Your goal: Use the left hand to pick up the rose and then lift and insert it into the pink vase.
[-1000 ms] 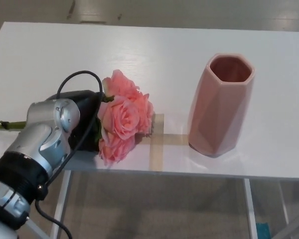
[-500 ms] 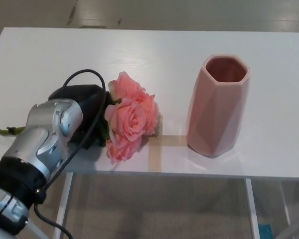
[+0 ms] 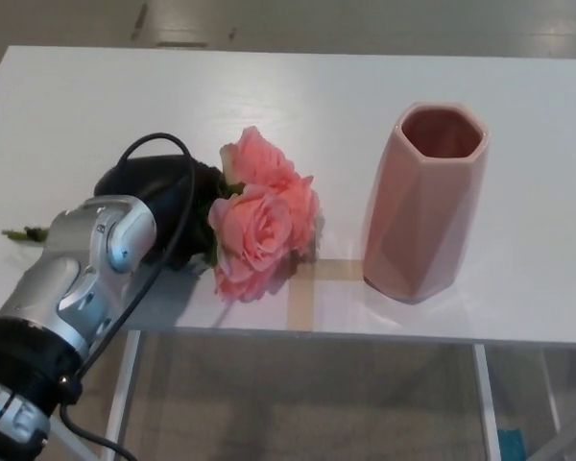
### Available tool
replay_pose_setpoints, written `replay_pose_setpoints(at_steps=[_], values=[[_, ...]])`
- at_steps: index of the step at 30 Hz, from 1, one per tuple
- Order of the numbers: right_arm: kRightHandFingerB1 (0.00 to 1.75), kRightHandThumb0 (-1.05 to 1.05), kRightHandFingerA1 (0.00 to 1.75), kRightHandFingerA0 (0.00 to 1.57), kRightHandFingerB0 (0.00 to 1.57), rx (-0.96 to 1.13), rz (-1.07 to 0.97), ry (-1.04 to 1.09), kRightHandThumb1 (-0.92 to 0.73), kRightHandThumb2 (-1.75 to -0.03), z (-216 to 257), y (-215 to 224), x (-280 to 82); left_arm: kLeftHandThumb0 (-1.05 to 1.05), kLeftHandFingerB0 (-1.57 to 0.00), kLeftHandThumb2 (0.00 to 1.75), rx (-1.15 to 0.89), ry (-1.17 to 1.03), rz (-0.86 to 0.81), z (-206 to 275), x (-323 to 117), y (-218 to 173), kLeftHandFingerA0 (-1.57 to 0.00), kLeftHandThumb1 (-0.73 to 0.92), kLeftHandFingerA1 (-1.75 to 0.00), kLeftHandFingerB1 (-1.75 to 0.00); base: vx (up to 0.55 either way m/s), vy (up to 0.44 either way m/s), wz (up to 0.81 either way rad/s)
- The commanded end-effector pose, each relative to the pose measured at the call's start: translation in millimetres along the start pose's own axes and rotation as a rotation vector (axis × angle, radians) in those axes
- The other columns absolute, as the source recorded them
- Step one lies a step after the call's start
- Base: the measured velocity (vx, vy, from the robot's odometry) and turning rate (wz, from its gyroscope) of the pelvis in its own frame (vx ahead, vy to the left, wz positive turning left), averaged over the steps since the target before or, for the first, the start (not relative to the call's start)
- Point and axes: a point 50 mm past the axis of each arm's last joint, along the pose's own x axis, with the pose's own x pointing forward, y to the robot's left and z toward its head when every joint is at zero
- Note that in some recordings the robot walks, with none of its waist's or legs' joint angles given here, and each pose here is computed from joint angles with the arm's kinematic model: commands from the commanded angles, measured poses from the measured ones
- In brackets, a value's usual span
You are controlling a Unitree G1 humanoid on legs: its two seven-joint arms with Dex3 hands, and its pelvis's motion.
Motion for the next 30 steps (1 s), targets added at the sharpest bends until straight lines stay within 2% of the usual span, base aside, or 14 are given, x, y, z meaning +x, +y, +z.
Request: replay_pose_setpoints(at_steps=[1, 4, 5, 10, 11, 12, 13, 15, 19, 25, 30], values=[[0.41, -0.26, 0.45, 0.74, 0.61, -0.013, -0.005, 0.012, -0.64, -0.58, -4, -4, 0, -0.21, -0.78, 0.62, 0.076, -0.132, 0.277, 6, -6, 15, -0.72, 0.71, -1.54, -0.49, 0.0, 0.0, 0.0], [0.41, -0.27, 0.45, 0.74, 0.61, -0.01, -0.001, 0.015, -0.63, -0.59, -6, -4, -1, -0.23, -0.79, 0.61, 0.111, -0.187, 0.382, 10, -8, 19, -0.74, 0.68, -1.57, -0.49, 0.0, 0.0, 0.0], [0.41, -0.27, 0.45, 0.74, 0.61, -0.008, 0.001, 0.015, -0.63, -0.59, -6, -4, -1, -0.31, -0.79, 0.65, 0.119, -0.221, 0.438, 14, -10, 22, -0.8, 0.6, -1.49, -0.54, 0.0, 0.0, 0.0], [0.41, -0.27, 0.45, 0.74, 0.6, 0.004, 0.001, 0.015, -0.63, -0.59, -5, -4, 0, -0.32, -0.82, 0.65, 0.059, -0.276, 0.503, 23, -11, 34, -0.87, 0.58, -1.54, -0.58, 0.0, 0.0, 0.0], [0.41, -0.27, 0.45, 0.74, 0.6, 0.003, 0.003, 0.013, -0.63, -0.59, -4, -4, 0, -0.19, -0.86, 0.61, -0.009, -0.286, 0.51, 26, -11, 39, -0.79, 0.68, -1.61, -0.75, 0.0, 0.0, 0.0], [0.41, -0.27, 0.45, 0.74, 0.6, 0.002, 0.004, 0.01, -0.63, -0.59, -3, -4, 0, -0.18, -0.83, 0.61, -0.061, -0.292, 0.513, 28, -11, 44, -0.79, 0.69, -1.61, -0.83, 0.0, 0.0, 0.0], [0.41, -0.27, 0.45, 0.74, 0.6, 0.001, 0.004, 0.006, -0.63, -0.59, -2, -4, 0, -0.18, -0.83, 0.61, -0.096, -0.294, 0.514, 30, -10, 48, -0.79, 0.69, -1.61, -0.83, 0.0, 0.0, 0.0], [0.41, -0.26, 0.45, 0.74, 0.61, 0.003, 0.002, 0.006, -0.64, -0.59, -2, -4, 0, -0.17, -0.77, 0.62, -0.176, -0.307, 0.528, 32, -10, 54, -0.77, 0.72, -1.6, -0.95, 0.0, 0.0, 0.0], [0.41, -0.26, 0.44, 0.73, 0.61, -0.015, 0.004, 0.011, -0.64, -0.59, -2, -5, 1, -0.19, -0.78, 0.63, -0.36, -0.347, 0.547, 40, -10, 71, -0.77, 0.77, -1.56, -0.91, 0.0, 0.0, 0.0], [0.41, -0.26, 0.44, 0.73, 0.61, -0.025, 0.004, 0.011, -0.64, -0.58, -3, -5, 0, -0.16, -0.79, 0.64, -0.613, -0.406, 0.584, 55, -14, 100, -0.78, 0.82, -1.39, -0.87, 0.0, 0.0, 0.0], [0.41, -0.26, 0.44, 0.73, 0.61, -0.015, 0.005, 0.011, -0.64, -0.58, -4, -5, 0, -0.16, -0.81, 0.65, -0.768, -0.442, 0.571, 65, -17, 116, -0.82, 0.82, -1.34, -0.81, 0.0, 0.0, 0.0]])
